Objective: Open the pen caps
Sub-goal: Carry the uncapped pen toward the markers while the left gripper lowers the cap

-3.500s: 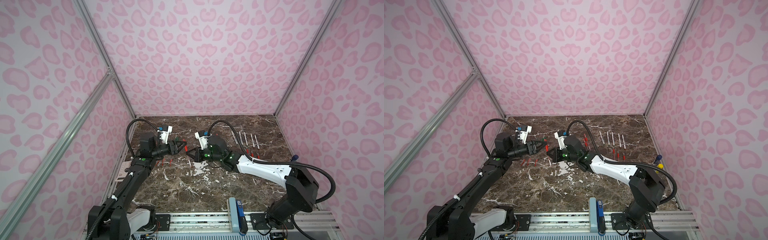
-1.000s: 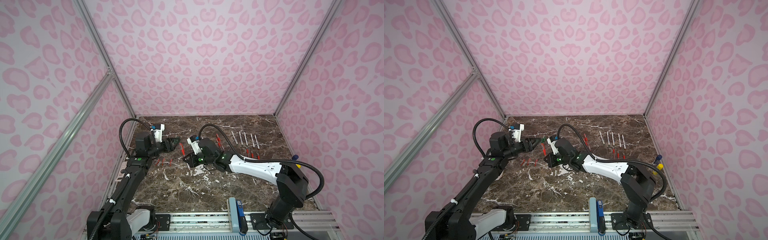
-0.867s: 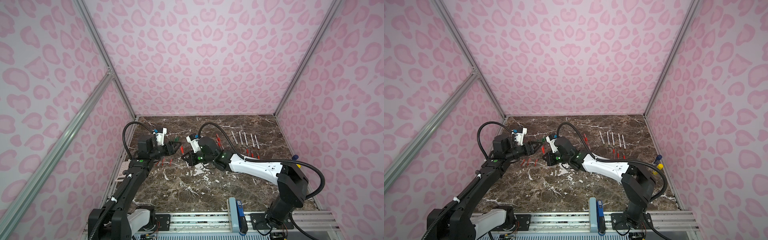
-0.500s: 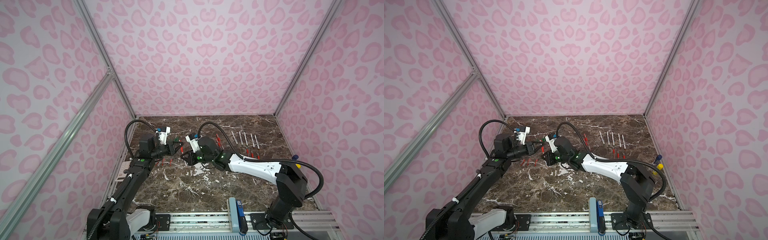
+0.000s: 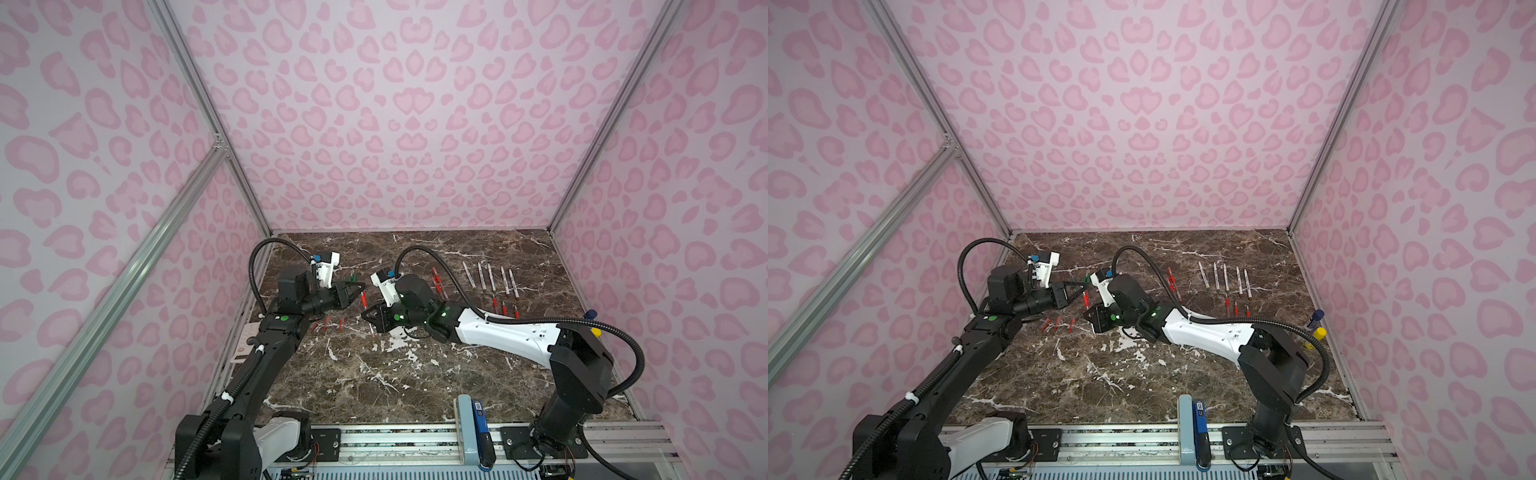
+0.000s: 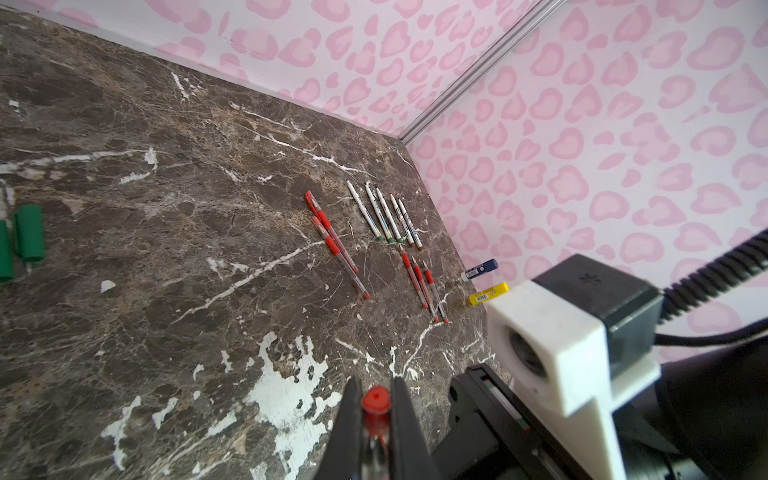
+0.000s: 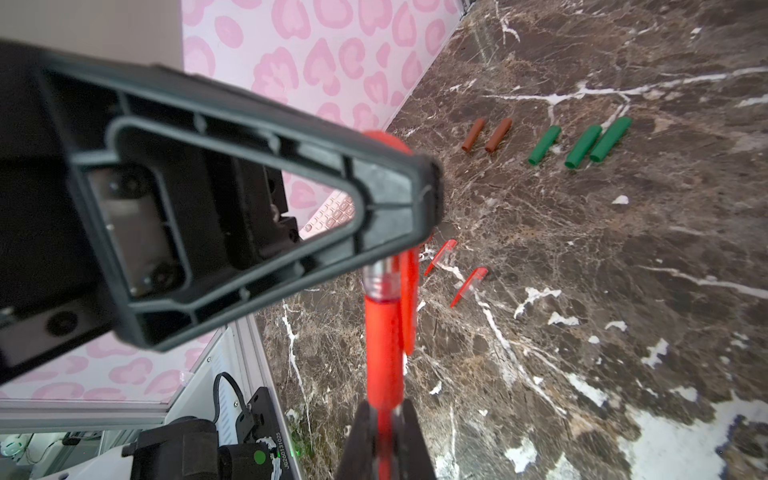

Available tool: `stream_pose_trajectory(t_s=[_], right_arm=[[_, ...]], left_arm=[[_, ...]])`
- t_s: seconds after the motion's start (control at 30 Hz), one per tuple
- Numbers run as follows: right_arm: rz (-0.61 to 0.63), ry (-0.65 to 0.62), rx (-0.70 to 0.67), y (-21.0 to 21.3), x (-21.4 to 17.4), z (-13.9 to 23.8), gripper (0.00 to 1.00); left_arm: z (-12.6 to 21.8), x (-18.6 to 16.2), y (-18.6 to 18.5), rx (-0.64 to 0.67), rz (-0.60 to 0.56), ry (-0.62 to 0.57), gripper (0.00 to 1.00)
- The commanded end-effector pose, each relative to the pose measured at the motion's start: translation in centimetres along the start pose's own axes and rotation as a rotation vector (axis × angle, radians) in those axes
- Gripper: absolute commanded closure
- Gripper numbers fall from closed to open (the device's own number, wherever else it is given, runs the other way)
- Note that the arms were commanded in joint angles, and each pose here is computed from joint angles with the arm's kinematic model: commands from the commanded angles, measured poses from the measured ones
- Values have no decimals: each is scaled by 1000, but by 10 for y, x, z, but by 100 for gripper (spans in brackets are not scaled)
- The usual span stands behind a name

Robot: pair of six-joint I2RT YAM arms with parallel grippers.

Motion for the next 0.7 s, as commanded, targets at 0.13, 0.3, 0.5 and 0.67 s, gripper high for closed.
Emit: stream_pose_trajectory(t_s=[0.13, 0.3, 0.5, 0.67], right_arm=[[-5, 46, -2, -6, -18, -6, 100], [-43, 68, -4, -11, -51, -6, 100], [-71, 70, -38, -18, -75, 8, 100], [-68, 62, -105, -30, -73, 34, 100]], left_arm=[[4, 14, 1, 37, -52, -59, 96], [12, 29, -3, 54, -49, -104, 96], [14, 34, 6, 83, -27, -118, 97], [6, 20, 29, 153, 9, -70, 97]])
Point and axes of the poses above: each gripper's point midway between its finger pads, its own z axis back along the fingers, its own y axis along the line the jaws close on, x = y × z, the point moved 3 cm from there along z, back along the fingers, and after that the axes turned 14 degrees about z, right-handed, at the moved point
